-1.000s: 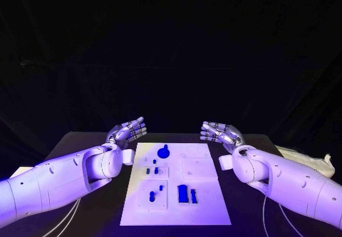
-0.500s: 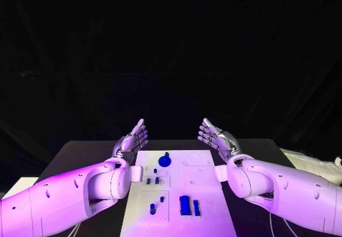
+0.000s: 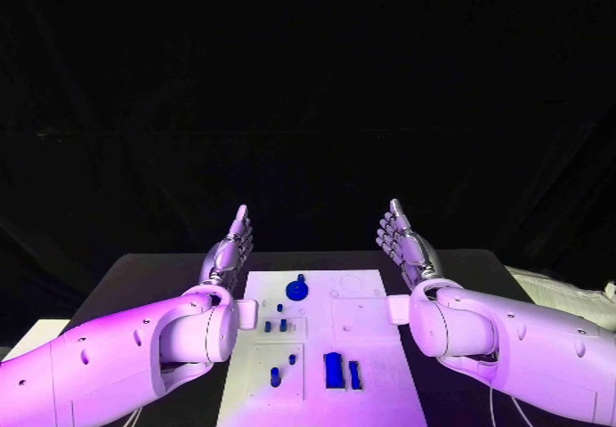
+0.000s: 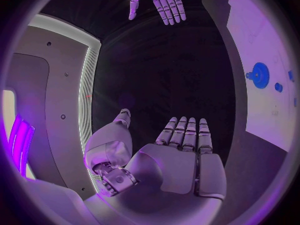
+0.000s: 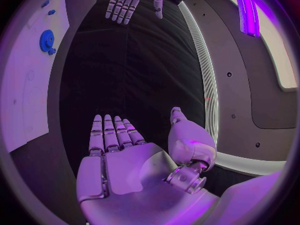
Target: Assemble the parts on the task board
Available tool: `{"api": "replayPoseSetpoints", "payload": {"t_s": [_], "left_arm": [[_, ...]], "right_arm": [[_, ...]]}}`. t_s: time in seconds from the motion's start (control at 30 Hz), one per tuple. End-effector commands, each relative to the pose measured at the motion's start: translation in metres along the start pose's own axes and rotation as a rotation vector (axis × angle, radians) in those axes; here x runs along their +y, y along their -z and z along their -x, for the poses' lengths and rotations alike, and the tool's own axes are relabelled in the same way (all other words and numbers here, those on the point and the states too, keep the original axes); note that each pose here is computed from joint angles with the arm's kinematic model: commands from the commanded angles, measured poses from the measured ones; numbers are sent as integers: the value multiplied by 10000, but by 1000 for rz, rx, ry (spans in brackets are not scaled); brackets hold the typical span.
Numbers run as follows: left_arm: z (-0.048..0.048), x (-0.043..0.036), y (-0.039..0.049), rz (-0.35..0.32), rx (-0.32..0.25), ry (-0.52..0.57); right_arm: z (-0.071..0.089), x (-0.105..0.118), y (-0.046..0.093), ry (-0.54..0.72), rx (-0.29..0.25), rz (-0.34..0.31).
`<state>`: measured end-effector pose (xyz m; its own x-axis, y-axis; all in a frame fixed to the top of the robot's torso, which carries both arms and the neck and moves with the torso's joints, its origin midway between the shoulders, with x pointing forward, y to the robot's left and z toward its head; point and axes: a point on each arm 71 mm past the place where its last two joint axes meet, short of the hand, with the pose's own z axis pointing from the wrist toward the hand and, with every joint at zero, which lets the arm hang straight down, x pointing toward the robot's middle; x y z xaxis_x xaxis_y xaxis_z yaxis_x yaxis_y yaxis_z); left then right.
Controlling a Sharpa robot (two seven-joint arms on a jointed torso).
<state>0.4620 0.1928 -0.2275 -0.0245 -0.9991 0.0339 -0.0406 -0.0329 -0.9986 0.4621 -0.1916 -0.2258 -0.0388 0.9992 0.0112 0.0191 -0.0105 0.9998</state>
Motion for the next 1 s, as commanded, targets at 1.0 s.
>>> {"api": "replayPoseSetpoints", "payload": {"t_s": [1.0], "left_arm": [[-5,-33,4,-39,-8,-24]], "right_arm": [[8,16,4,1,-21,18]]}}
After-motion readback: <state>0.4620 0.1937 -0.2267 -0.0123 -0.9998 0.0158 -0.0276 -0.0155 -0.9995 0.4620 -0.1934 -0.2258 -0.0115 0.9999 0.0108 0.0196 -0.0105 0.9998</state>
